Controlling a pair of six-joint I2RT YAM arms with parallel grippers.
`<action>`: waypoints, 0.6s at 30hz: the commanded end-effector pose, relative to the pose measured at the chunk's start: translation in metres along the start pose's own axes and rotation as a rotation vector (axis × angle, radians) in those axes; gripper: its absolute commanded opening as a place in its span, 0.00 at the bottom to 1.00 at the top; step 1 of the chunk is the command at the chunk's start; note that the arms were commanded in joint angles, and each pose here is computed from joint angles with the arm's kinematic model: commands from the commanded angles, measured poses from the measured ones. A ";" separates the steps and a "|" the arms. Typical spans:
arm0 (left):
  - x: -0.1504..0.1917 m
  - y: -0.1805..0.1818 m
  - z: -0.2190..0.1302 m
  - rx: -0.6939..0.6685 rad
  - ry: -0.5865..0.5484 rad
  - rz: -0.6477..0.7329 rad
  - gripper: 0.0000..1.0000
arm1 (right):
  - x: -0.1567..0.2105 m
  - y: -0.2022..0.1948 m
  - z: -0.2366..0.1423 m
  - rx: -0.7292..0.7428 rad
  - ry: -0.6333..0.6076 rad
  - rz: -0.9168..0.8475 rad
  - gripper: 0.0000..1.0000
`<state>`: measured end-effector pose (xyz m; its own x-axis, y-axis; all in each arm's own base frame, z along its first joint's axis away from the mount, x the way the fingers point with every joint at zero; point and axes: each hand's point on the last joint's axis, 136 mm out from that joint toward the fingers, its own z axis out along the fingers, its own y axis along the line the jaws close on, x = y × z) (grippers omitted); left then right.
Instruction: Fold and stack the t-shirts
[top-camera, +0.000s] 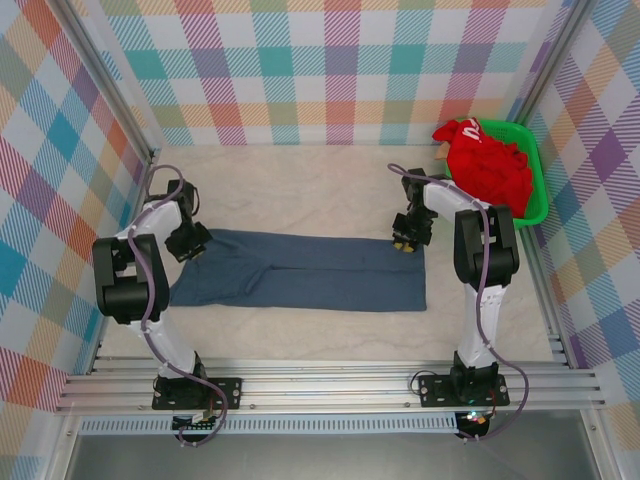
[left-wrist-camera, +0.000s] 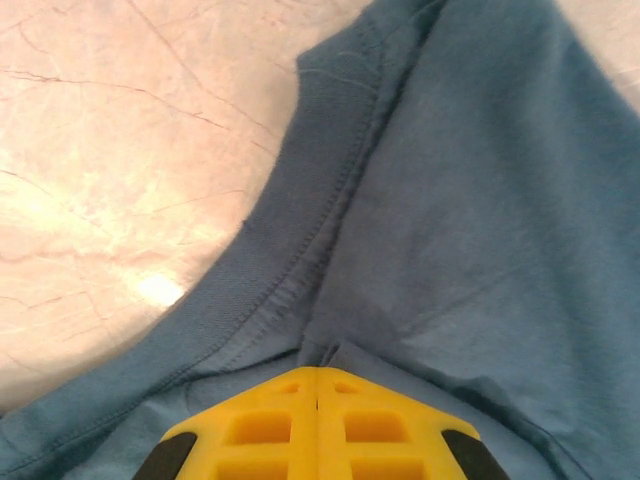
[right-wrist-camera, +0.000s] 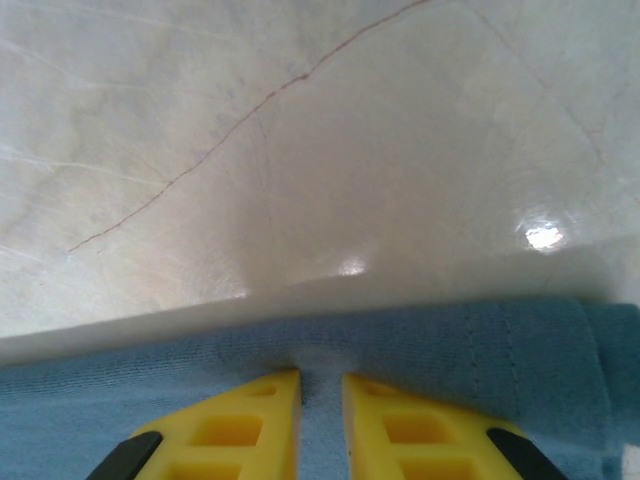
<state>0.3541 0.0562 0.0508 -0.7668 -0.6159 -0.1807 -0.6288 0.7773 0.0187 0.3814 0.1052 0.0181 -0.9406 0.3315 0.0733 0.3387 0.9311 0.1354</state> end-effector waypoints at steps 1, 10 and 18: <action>-0.005 0.005 -0.018 -0.101 -0.058 0.069 0.32 | 0.000 -0.003 0.011 0.017 0.026 -0.002 0.19; 0.086 -0.072 -0.070 0.133 -0.044 0.203 0.24 | -0.001 -0.003 0.010 0.019 0.023 0.003 0.20; 0.143 -0.079 -0.029 0.207 0.100 0.249 0.22 | -0.002 -0.001 0.010 0.015 0.025 0.001 0.20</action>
<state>0.2922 -0.0895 0.0616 -0.9082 -0.3975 -0.1311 -0.3855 0.9164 -0.1080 0.3816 0.1054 0.0181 -0.9401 0.3315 0.0789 0.3395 0.9312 0.1328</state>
